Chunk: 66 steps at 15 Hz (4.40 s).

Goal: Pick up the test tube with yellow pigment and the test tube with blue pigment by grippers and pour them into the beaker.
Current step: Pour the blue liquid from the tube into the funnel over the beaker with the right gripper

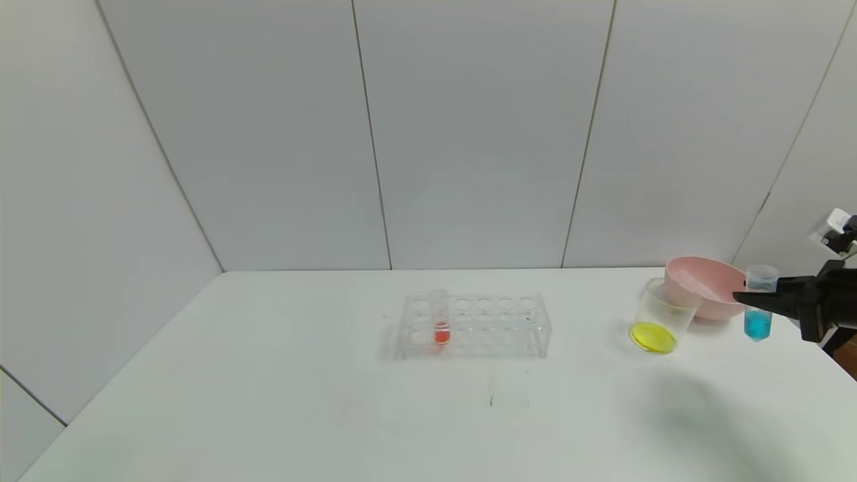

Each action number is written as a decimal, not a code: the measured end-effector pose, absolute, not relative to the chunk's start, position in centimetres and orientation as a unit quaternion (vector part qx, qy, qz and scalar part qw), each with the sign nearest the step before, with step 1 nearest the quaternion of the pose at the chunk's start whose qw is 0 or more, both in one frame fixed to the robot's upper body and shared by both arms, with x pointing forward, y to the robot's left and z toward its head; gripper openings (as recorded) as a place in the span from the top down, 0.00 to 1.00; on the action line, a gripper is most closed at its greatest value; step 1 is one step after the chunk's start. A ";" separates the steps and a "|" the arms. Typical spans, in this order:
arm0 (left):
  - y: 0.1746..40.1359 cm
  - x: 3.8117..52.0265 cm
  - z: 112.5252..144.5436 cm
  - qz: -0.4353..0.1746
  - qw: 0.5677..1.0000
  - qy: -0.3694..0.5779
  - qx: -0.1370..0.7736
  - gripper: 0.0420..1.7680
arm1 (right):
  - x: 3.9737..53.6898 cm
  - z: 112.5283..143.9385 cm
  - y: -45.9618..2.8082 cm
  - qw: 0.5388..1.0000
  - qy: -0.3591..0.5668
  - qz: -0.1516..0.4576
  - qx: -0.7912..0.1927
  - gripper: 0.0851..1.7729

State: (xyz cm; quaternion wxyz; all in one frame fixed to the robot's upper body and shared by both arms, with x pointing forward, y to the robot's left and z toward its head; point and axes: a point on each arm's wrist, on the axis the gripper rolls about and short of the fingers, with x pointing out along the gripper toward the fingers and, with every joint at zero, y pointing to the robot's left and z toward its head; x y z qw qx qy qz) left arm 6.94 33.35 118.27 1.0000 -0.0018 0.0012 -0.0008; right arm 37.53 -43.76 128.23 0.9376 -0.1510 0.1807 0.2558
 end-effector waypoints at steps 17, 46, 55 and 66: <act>33.4 6.9 118.3 -0.001 1.000 0.001 -0.002 0.00 | 44.7 135.0 -44.2 0.846 0.343 0.254 -0.320 0.74; 33.4 6.9 118.3 -0.001 1.000 0.001 -0.002 0.00 | 48.4 133.2 -33.8 0.641 0.454 0.197 -0.587 0.74; 33.4 6.9 118.3 -0.001 1.000 0.001 -0.002 0.00 | 48.3 133.1 -32.3 0.574 0.483 0.154 -0.643 0.74; 33.4 6.9 118.3 -0.001 1.000 0.001 -0.002 0.00 | 48.2 133.2 -30.0 0.492 0.497 0.113 -0.705 0.74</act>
